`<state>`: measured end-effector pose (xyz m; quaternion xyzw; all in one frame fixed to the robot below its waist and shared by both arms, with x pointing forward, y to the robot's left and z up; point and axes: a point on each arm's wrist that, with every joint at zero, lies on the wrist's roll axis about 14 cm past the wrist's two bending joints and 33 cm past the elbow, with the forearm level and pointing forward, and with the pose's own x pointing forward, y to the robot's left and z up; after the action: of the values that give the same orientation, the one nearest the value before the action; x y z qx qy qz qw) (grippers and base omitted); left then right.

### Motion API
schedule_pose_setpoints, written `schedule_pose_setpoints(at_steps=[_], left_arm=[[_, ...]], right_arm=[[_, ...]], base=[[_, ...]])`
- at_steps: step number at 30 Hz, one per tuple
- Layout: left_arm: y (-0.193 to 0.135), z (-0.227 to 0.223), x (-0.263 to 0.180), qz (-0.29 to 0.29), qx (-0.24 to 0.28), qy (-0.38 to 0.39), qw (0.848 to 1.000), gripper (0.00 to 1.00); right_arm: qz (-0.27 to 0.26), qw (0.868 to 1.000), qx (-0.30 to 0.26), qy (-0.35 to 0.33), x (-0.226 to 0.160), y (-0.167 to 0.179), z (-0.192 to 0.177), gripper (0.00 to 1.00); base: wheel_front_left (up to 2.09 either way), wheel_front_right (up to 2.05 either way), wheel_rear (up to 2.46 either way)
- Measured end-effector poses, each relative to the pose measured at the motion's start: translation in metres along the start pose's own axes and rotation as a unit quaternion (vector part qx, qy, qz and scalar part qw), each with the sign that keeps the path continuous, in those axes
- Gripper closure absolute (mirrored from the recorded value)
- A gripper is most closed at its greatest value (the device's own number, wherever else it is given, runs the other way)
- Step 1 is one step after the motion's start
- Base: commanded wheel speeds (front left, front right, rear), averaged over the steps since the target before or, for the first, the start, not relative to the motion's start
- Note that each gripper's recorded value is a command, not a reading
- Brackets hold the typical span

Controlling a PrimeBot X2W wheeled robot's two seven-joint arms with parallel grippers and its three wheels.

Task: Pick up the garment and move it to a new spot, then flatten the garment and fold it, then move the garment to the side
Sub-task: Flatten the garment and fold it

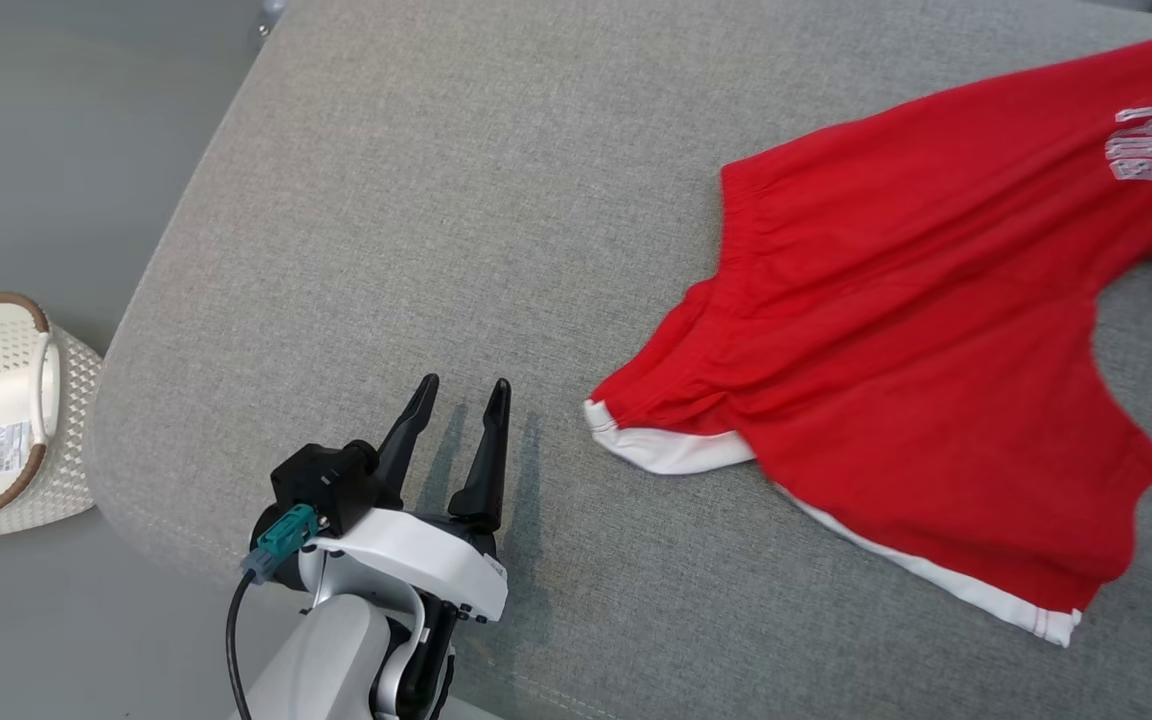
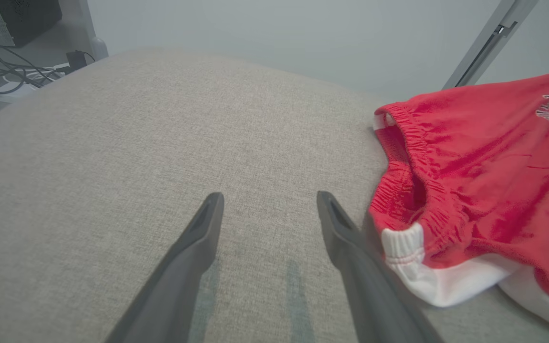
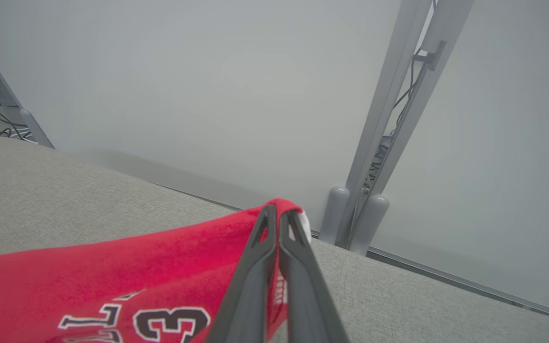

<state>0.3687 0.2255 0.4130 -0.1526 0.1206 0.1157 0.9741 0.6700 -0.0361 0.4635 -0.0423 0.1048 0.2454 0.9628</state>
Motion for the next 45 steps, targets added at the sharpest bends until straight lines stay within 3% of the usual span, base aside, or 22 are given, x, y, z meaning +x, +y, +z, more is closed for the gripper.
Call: schedule_pose_setpoints(at_steps=[10,11,12,20,27,38,45], left_arm=[[0.006,-0.006,0.003,0.011,0.003,0.009,1.0,0.0],[0.007,-0.007,0.003,0.012,0.003,0.01,1.0,0.0],[0.006,-0.008,0.004,0.011,0.002,0.011,1.0,0.0],[-0.012,-0.002,0.016,-0.018,0.004,0.0,1.0,0.0],[-0.033,0.009,0.024,-0.055,0.001,-0.017,0.998,0.0],[-0.068,0.007,0.019,-0.106,-0.014,-0.015,0.994,0.0],[-0.078,-0.001,0.012,-0.123,-0.01,-0.002,0.992,0.0]], right_arm=[[-0.006,0.999,-0.033,-0.013,0.023,-0.007,0.009,1.0],[-0.005,0.999,-0.035,-0.009,0.023,-0.006,0.006,0.3],[-0.004,0.999,-0.033,-0.004,0.023,-0.003,0.002,0.0],[0.008,0.999,-0.029,0.021,-0.002,0.01,-0.019,0.0],[0.003,1.0,0.001,-0.006,-0.046,0.005,-0.014,0.0],[-0.054,0.995,0.053,-0.067,-0.147,-0.029,-0.005,0.0],[-0.12,0.982,0.074,-0.127,-0.218,-0.044,-0.003,0.0]], base=[[0.0,0.0,0.0],[0.0,0.0,0.0],[0.0,0.0,0.0],[0.0,0.0,0.0],[0.0,0.0,0.0],[0.0,0.0,0.0],[0.0,0.0,0.0]])
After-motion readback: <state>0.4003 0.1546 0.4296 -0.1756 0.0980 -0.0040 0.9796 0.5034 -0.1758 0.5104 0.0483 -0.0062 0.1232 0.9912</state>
